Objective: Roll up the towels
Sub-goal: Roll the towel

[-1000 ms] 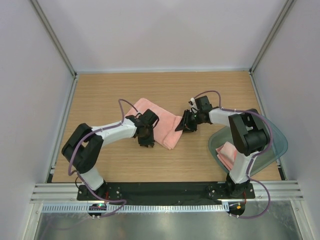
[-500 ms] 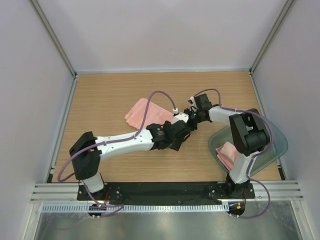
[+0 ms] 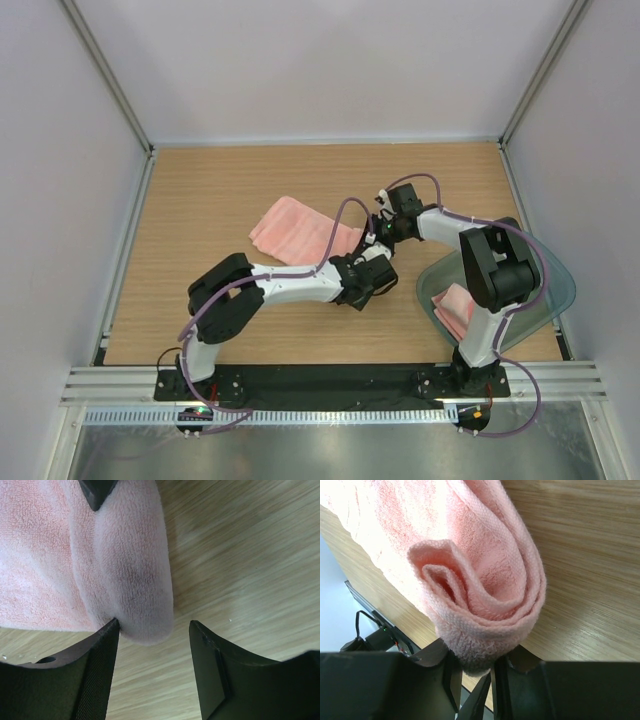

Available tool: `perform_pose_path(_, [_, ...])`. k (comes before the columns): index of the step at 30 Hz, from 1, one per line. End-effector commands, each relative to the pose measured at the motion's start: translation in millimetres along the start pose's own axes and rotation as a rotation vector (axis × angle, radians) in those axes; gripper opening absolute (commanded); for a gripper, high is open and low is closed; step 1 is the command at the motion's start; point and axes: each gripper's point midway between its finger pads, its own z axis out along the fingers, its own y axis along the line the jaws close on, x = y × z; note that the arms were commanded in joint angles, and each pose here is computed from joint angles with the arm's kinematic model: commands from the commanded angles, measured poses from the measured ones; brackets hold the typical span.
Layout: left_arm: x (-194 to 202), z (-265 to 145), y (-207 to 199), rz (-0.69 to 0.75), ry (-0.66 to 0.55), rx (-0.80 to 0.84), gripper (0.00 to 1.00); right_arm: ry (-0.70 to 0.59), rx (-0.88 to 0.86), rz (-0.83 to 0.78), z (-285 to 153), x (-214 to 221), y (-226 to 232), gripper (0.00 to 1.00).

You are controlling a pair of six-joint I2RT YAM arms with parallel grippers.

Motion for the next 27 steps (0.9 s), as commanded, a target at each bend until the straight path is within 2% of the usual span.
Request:
perform_pose_path(1, [-12,10,-3,0.011,-0.047,-0.033,0.59,-0.048,-0.037,-0.069,-16,-13,24,0.27])
perform_pose_path(7, [-6,22,3,-0.001,-0.045,-0.040,0.64,-0.030,-0.029,-0.076,-16,-10,22,0.27])
perform_pose_path(11, [-1,35,9,-0.036,-0.012,-0.003,0.62,-0.016,-0.031,-0.077,-16,-9,22,0.27])
perform_pose_path(14, [7,44,9,-0.049,0.024,0.043,0.53,-0.010,-0.031,-0.083,-16,-9,22,0.27])
perform_pose_path(17, [9,58,17,-0.098,0.067,0.078,0.38,-0.002,-0.032,-0.077,-16,-7,21,0.27])
perform_pose_path(18, [12,62,16,-0.105,0.077,0.083,0.27,0.004,-0.030,-0.072,-15,-4,20,0.27])
perform_pose_path(21, [9,64,13,-0.118,0.084,0.120,0.14,0.014,-0.029,-0.067,-14,0,17,0.27])
perform_pose_path(27, [-5,33,-6,-0.133,0.075,0.280,0.04,0.025,-0.008,-0.068,-14,1,13,0.27])
